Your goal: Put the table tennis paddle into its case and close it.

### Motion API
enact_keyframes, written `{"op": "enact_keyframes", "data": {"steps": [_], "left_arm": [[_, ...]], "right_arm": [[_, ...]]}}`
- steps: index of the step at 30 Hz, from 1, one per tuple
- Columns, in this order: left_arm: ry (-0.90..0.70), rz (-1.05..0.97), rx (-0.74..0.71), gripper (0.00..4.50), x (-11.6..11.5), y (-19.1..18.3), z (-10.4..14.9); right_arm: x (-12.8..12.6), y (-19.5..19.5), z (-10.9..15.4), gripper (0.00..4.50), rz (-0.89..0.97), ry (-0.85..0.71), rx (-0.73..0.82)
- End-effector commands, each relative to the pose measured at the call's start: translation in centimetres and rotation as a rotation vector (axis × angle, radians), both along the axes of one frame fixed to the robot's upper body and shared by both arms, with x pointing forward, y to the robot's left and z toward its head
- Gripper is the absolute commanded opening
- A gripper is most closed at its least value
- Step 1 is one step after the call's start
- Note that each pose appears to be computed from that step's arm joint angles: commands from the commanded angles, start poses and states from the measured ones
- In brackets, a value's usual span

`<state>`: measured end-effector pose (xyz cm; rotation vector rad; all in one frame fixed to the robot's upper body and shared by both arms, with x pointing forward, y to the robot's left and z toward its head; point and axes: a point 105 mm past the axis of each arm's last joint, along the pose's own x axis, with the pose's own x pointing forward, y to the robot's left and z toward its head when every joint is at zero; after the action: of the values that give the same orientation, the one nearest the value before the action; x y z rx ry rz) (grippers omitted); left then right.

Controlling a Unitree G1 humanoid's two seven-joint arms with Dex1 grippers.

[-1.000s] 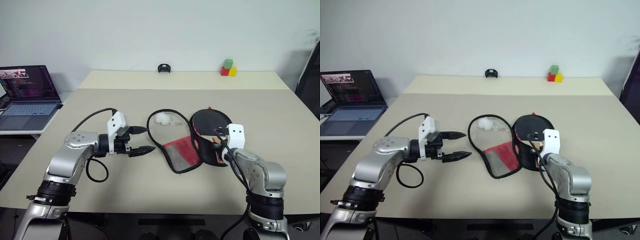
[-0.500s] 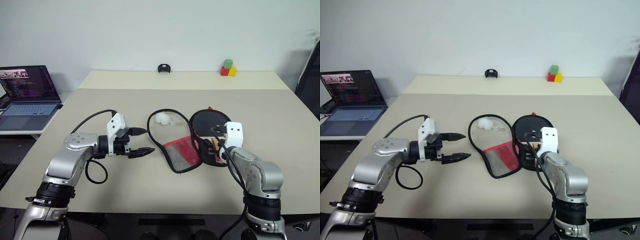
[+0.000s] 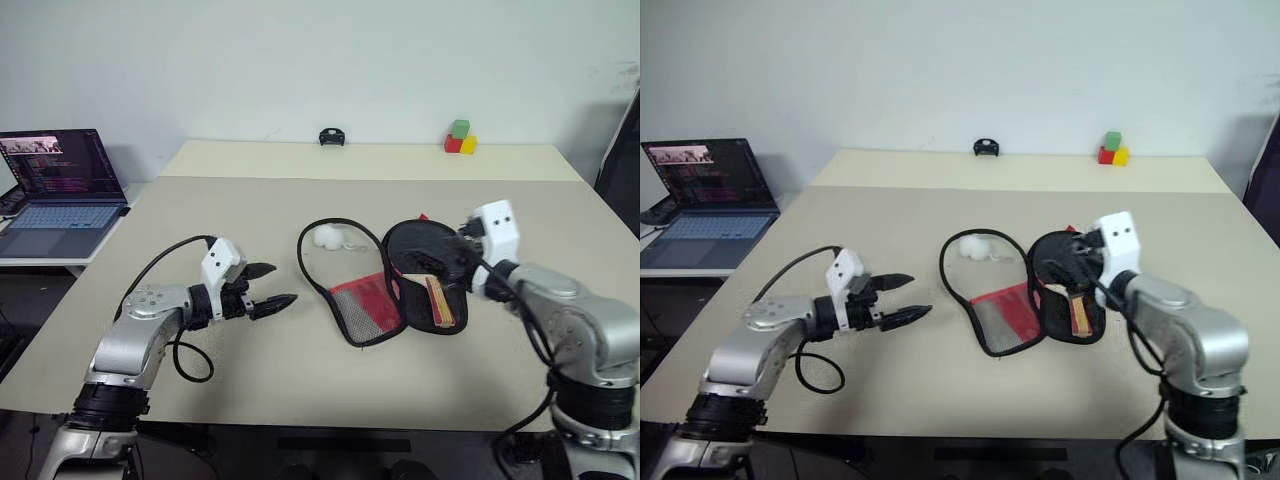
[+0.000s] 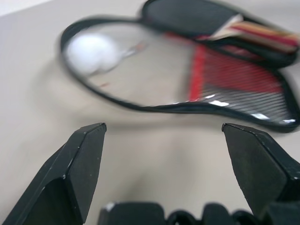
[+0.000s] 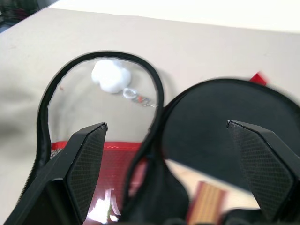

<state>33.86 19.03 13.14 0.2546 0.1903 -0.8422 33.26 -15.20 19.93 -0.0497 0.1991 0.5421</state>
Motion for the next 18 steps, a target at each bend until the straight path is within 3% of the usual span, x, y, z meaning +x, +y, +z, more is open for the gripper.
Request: {"op": "enact_keyframes", "data": {"steps": [1, 8, 18], "left_arm": [[-0.027, 0.058, 0.016, 4.33, 0.4, 1.1, -0.3], [0.01, 0.062, 0.039, 4.33, 1.1, 1.3, -1.8], [0.048, 0.037, 0.053, 4.33, 3.8, -0.3, -3.8]], "right_arm": [[-0.6, -0.5, 1.7, 4.48, 0.105, -0.075, -0.019], [-2.5, -1.3, 2.0, 4.48, 0.296, -0.024, -0.07], [-2.4, -1.5, 3.1, 4.48, 0.312, -0.058, -0.078]]}}
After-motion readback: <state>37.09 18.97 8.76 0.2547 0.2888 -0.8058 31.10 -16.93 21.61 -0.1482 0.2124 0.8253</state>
